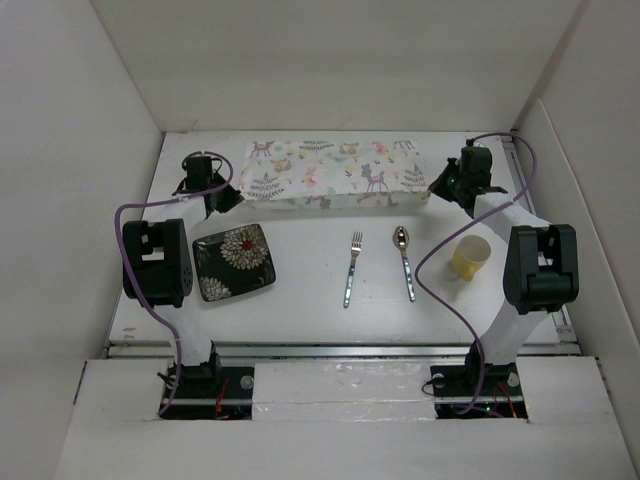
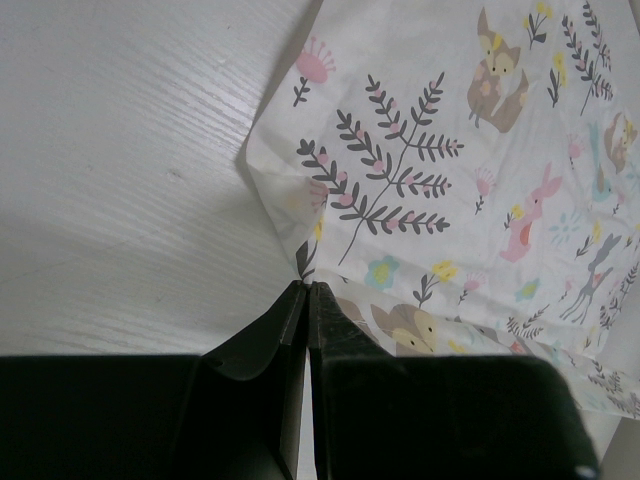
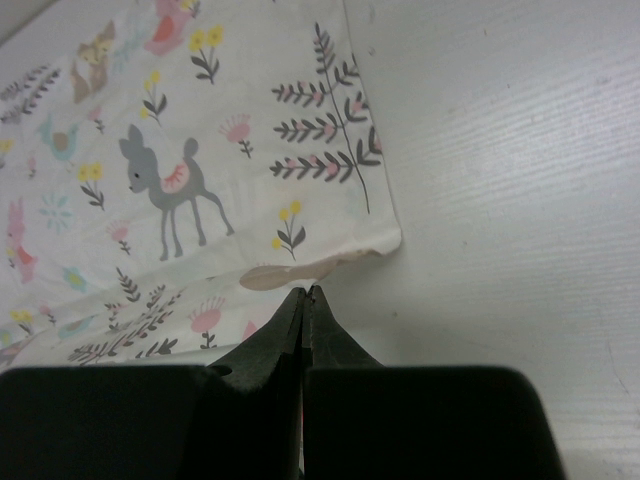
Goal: Set the dinner table for one person
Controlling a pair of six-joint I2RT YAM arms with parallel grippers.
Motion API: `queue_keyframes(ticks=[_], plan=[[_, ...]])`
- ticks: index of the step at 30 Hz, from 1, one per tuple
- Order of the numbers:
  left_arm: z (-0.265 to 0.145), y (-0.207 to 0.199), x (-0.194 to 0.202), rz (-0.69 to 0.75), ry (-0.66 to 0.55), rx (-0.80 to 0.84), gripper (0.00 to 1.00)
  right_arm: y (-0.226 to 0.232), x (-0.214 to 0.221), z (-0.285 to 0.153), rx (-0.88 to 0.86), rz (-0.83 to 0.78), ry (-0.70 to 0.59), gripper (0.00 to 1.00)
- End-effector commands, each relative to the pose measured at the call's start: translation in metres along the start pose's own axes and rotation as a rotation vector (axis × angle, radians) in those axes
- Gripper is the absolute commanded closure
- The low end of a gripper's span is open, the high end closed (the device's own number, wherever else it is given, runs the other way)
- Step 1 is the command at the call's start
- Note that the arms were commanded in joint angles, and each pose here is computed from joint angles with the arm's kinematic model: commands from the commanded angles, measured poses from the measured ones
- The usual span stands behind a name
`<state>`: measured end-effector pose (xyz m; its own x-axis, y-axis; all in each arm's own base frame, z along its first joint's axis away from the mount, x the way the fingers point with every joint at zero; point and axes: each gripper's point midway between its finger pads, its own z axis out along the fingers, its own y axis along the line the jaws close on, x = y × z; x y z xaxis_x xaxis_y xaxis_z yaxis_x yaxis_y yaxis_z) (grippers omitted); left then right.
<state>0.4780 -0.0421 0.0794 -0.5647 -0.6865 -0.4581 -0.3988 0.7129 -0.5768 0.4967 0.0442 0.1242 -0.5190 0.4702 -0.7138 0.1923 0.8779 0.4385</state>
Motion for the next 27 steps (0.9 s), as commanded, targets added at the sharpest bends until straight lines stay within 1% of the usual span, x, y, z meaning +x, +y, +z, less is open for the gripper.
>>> queue_keyframes(ticks=[1, 2, 3, 4, 5, 6, 7, 8, 9, 10, 14, 15, 17, 18, 19, 20, 22, 23, 24, 25, 26, 27], plan=[[-0.002, -0.002, 0.001, 0.032, -0.031, -0.015, 0.98, -0.01, -0.014, -0.006, 0.025, 0.011, -0.061, 1.0], [-0.004, -0.004, -0.001, 0.033, -0.034, -0.012, 0.96, -0.01, -0.014, -0.007, 0.026, 0.012, -0.062, 1.0], [-0.006, -0.003, 0.0, 0.033, -0.032, -0.017, 0.9, -0.013, -0.01, -0.007, 0.034, 0.019, -0.056, 1.0], [-0.008, -0.005, 0.006, 0.04, -0.026, -0.014, 0.87, -0.014, -0.009, -0.008, 0.038, 0.022, -0.056, 1.0], [-0.012, -0.008, 0.004, 0.038, -0.036, -0.004, 0.85, -0.015, -0.008, -0.008, 0.04, 0.024, -0.058, 0.98], [-0.016, -0.01, 0.002, 0.038, -0.044, 0.004, 0.8, -0.015, -0.01, -0.011, 0.041, 0.026, -0.065, 0.9], [-0.019, -0.011, 0.008, 0.042, -0.039, 0.011, 0.77, -0.016, -0.007, -0.012, 0.043, 0.028, -0.065, 0.86], [-0.026, -0.017, 0.005, 0.037, -0.056, 0.026, 0.77, -0.015, -0.008, -0.013, 0.041, 0.031, -0.069, 0.82], [-0.03, -0.019, 0.004, 0.035, -0.062, 0.037, 0.74, -0.014, -0.011, -0.016, 0.038, 0.034, -0.078, 0.74], [-0.033, -0.019, 0.005, 0.036, -0.066, 0.038, 0.74, -0.014, -0.012, -0.017, 0.039, 0.033, -0.082, 0.72], [-0.054, -0.031, 0.001, 0.033, -0.089, 0.091, 0.73, -0.006, -0.017, -0.025, 0.03, 0.026, -0.096, 0.67], [-0.058, -0.035, 0.001, 0.034, -0.092, 0.107, 0.69, -0.01, -0.02, -0.026, 0.055, 0.025, -0.11, 0.66], [-0.071, -0.045, -0.001, 0.036, -0.095, 0.144, 0.63, -0.001, -0.018, -0.032, 0.047, 0.015, -0.114, 0.66], [-0.076, -0.051, -0.003, 0.037, -0.101, 0.167, 0.62, -0.003, -0.022, -0.035, 0.063, 0.018, -0.13, 0.66], [-0.083, -0.056, -0.001, 0.04, -0.094, 0.195, 0.62, 0.008, -0.018, -0.038, 0.043, 0.006, -0.133, 0.66], [-0.098, -0.066, -0.006, 0.048, -0.122, 0.233, 0.62, 0.015, -0.018, -0.046, 0.026, -0.002, -0.146, 0.67], [-0.116, -0.078, -0.006, 0.061, -0.131, 0.294, 0.62, 0.034, -0.019, -0.056, -0.013, -0.026, -0.175, 0.74], [-0.139, -0.09, -0.011, 0.077, -0.165, 0.344, 0.61, 0.055, -0.015, -0.067, -0.056, -0.05, -0.183, 0.81], [-0.149, -0.096, -0.012, 0.088, -0.179, 0.371, 0.62, 0.066, -0.006, -0.071, -0.088, -0.07, -0.17, 0.99], [-0.183, -0.109, -0.012, 0.136, -0.217, 0.445, 0.63, 0.113, 0.022, -0.084, -0.222, -0.131, -0.139, 1.0], [-0.183, -0.109, -0.012, 0.136, -0.217, 0.445, 0.63, 0.117, 0.021, -0.089, -0.242, -0.132, -0.14, 1.0], [-0.191, -0.109, -0.009, 0.154, -0.217, 0.457, 0.64, 0.129, 0.04, -0.093, -0.282, -0.153, -0.111, 1.0]])
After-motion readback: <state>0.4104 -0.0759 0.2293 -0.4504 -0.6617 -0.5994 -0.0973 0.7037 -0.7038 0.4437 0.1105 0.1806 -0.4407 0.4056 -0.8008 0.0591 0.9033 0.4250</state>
